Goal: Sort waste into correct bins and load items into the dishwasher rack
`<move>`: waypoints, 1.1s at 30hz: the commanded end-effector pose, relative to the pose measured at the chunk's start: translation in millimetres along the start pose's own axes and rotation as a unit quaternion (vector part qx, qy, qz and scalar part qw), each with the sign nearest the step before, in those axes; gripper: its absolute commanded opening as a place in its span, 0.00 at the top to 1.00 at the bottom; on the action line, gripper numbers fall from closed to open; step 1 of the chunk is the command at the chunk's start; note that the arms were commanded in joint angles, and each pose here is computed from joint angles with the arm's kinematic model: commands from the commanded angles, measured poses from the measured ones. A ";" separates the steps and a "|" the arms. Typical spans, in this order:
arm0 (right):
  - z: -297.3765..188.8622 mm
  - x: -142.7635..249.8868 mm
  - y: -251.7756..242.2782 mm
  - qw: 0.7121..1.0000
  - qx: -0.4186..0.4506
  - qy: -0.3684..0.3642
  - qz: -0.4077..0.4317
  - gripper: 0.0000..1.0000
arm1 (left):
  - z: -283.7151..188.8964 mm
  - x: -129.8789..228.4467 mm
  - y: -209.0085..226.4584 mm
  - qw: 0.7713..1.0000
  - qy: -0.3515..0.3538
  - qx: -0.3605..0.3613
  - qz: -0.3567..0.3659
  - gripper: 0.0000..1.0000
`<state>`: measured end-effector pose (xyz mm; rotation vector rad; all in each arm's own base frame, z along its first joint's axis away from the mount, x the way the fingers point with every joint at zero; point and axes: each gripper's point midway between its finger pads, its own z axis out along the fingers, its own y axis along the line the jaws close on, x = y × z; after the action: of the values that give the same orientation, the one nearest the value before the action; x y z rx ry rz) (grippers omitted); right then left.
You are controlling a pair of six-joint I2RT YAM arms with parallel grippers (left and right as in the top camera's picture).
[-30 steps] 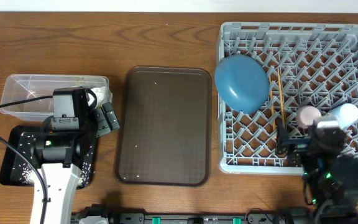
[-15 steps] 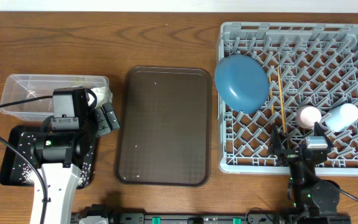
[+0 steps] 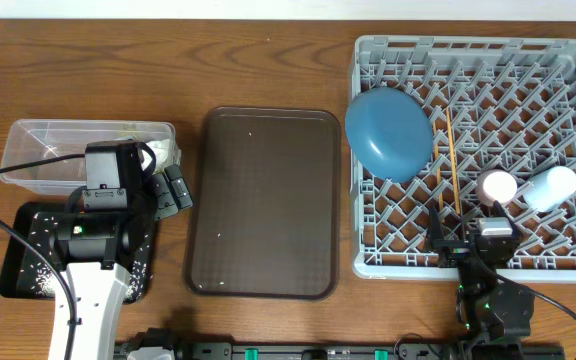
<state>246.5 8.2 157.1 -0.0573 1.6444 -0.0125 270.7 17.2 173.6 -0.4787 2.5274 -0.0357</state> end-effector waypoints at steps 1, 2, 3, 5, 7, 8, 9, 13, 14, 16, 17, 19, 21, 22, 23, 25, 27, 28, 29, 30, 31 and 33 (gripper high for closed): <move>-0.2 0.5 -1.4 1.000 0.002 0.000 -0.002 0.01 | -1.3 -3.2 2.2 1.000 -0.004 -0.006 -0.002 0.02; -0.2 0.7 -1.4 1.000 0.002 0.001 -0.002 0.01 | -1.3 -3.2 2.2 1.000 -0.004 -0.006 -0.002 0.02; -0.2 0.6 -1.4 1.000 0.002 0.000 -0.002 0.01 | -1.3 -3.2 2.3 1.000 -0.004 -0.006 -0.002 0.02; -0.2 0.6 -1.4 1.000 0.002 0.000 -0.002 0.01 | -1.3 -3.2 2.3 1.000 -0.004 -0.006 -0.002 0.02; -0.2 0.6 -1.4 1.000 0.002 0.000 -0.002 0.01 | -1.3 -3.2 2.3 1.000 -0.004 -0.006 -0.002 0.02; -0.2 0.6 -1.4 1.000 0.002 0.000 -0.002 0.01 | -1.3 -3.2 2.3 1.000 -0.004 -0.006 -0.002 0.02; -0.2 0.6 -1.4 1.000 0.002 0.000 -0.002 0.01 | -1.3 -3.2 2.3 1.000 -0.004 -0.006 -0.002 0.02; -0.2 0.6 -1.4 1.000 0.002 0.000 -0.002 0.01 | -1.7 -2.9 2.4 1.000 -0.005 -0.006 -0.002 0.02; -0.2 0.6 -1.4 1.000 0.002 0.000 -0.002 0.01 | -2.8 -3.1 2.4 1.000 -0.007 -0.005 -0.003 0.02; -0.2 0.6 -1.4 1.000 0.002 0.000 -0.002 0.01 | -9.0 -2.6 2.7 1.000 -0.019 -0.001 -0.003 0.02; -0.2 0.6 -1.4 1.000 0.002 0.000 -0.002 0.01 | -14.2 -1.2 3.6 1.000 -0.028 0.002 -0.004 0.02; -0.2 0.6 -1.4 1.000 0.002 0.000 -0.002 0.01 | -24.1 0.4 8.9 0.999 -0.052 -0.001 0.004 0.02; -0.2 0.6 -1.4 1.000 0.002 0.000 -0.002 0.01 | -35.6 5.5 16.2 0.996 -0.083 -0.006 0.016 0.02; -0.2 0.6 -1.4 1.000 0.002 0.000 -0.002 0.01 | -40.1 9.1 18.0 0.995 -0.098 -0.003 0.023 0.02; -0.2 0.6 -1.4 1.000 0.002 0.000 -0.002 0.01 | -44.4 11.7 19.7 0.993 -0.113 -0.002 0.033 0.02; -0.2 0.6 -1.4 1.000 0.002 0.000 -0.002 0.01 | -51.6 12.8 20.5 0.986 -0.157 0.008 0.054 0.02; -0.2 0.6 -1.4 1.000 0.002 0.000 -0.002 0.01 | -57.9 10.0 19.9 0.974 -0.214 0.018 0.073 0.02; -0.2 0.6 -1.4 1.000 0.002 0.000 -0.002 0.01 | -61.1 8.5 19.5 0.966 -0.246 0.023 0.081 0.02; -0.2 0.6 -1.4 1.000 0.002 0.000 -0.002 0.01 | -63.4 8.2 19.6 0.958 -0.271 0.026 0.086 0.02; -0.2 0.6 -1.4 1.000 0.002 0.000 -0.002 0.01 | -64.9 8.6 19.7 0.951 -0.295 0.030 0.089 0.02; -0.2 0.6 -1.4 1.000 0.002 0.000 -0.002 0.01 | -65.3 10.2 20.2 0.943 -0.318 0.033 0.093 0.02; -0.2 0.6 -1.4 1.000 0.002 0.000 -0.002 0.01 | -62.9 15.5 20.6 0.932 -0.345 0.039 0.099 0.02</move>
<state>246.4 8.6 157.1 -0.0590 1.6443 -0.0106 223.0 24.7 228.1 -0.2251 1.8942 0.0340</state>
